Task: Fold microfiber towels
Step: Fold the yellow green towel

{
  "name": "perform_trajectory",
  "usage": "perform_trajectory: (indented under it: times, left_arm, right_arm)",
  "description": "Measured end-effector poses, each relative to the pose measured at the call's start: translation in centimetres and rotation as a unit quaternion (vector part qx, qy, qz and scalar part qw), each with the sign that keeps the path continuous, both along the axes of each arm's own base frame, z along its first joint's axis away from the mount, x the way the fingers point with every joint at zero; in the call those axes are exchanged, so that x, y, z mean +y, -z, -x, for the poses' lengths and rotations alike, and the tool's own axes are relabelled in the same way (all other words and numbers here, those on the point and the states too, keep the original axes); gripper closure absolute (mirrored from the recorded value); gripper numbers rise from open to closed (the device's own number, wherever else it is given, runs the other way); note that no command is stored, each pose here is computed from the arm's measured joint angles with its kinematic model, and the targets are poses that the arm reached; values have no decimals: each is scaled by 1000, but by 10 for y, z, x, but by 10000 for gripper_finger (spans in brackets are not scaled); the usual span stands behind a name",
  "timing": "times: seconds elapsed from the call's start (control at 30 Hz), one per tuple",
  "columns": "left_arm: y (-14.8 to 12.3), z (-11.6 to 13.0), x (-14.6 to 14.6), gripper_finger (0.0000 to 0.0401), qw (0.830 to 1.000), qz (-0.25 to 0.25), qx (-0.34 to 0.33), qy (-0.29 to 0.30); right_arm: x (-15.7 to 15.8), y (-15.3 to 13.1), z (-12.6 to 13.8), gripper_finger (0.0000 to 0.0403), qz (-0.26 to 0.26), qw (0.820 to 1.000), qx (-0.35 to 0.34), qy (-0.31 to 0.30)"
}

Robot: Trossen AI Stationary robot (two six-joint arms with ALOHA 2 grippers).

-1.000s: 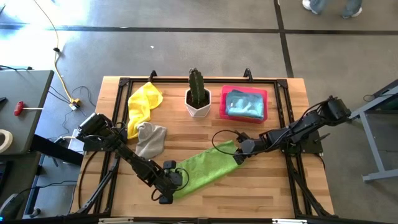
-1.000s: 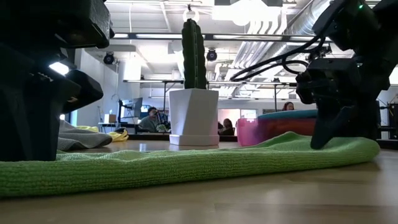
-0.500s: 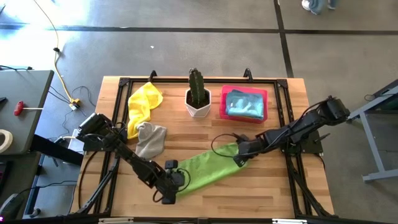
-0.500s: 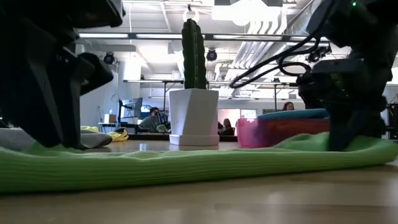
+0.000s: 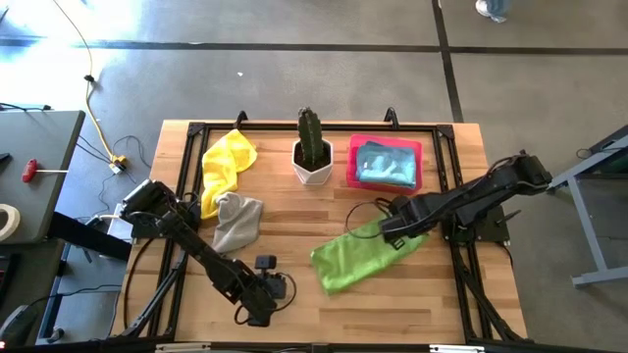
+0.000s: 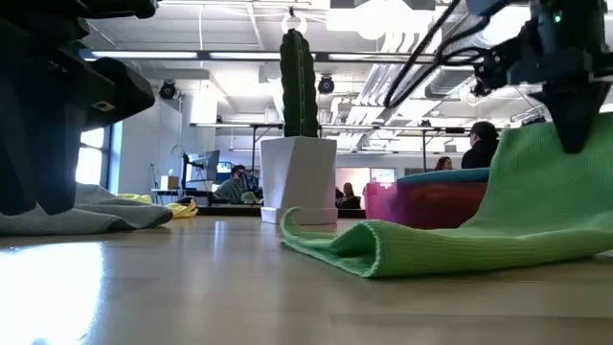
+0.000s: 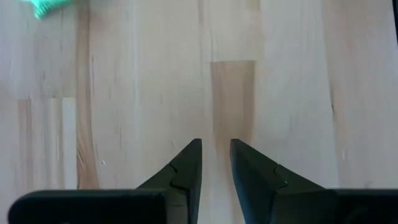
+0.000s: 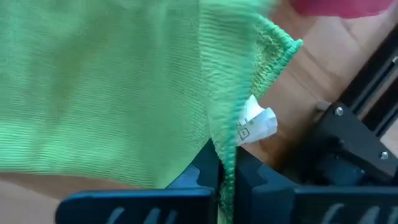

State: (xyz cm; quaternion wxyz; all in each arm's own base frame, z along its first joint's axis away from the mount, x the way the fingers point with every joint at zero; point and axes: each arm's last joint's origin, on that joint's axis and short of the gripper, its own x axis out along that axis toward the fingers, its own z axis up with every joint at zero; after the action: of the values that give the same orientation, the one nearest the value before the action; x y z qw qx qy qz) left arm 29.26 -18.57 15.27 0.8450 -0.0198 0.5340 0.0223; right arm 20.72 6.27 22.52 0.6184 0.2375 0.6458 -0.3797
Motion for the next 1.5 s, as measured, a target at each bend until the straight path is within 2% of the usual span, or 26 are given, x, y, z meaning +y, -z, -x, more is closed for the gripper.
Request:
perform_trajectory:
  times: [0.2, 0.47, 0.6, 0.8, 1.1, 1.37, 1.5]
  left_arm:
    - [0, 3, -4, 325, 1000, -2, 3, 7]
    - [1, 7, -2, 325, 999, -31, 15, 14]
    - [1, 7, -1, 325, 999, -45, 10, 24]
    - [1, 8, -3, 325, 997, -58, 10, 51]
    - [1, 17, -14, 325, 991, -86, 10, 100]
    - [2, 26, -20, 325, 986, -123, 6, 108]
    - [2, 27, -21, 325, 986, -126, 4, 109]
  right_arm:
    - [12, -6, -17, 402, -30, 999, -30, 9]
    - [45, 4, -69, 403, -50, 998, -26, -36]
    - [60, -3, -96, 403, -58, 996, -45, -55]
    - [71, -11, -124, 403, -56, 995, -74, -48]
    - [83, 7, -154, 403, -59, 992, -100, -39]
    - [88, 18, -167, 402, -69, 989, -128, -38]
    - [89, 18, -171, 391, -63, 985, -152, -61]
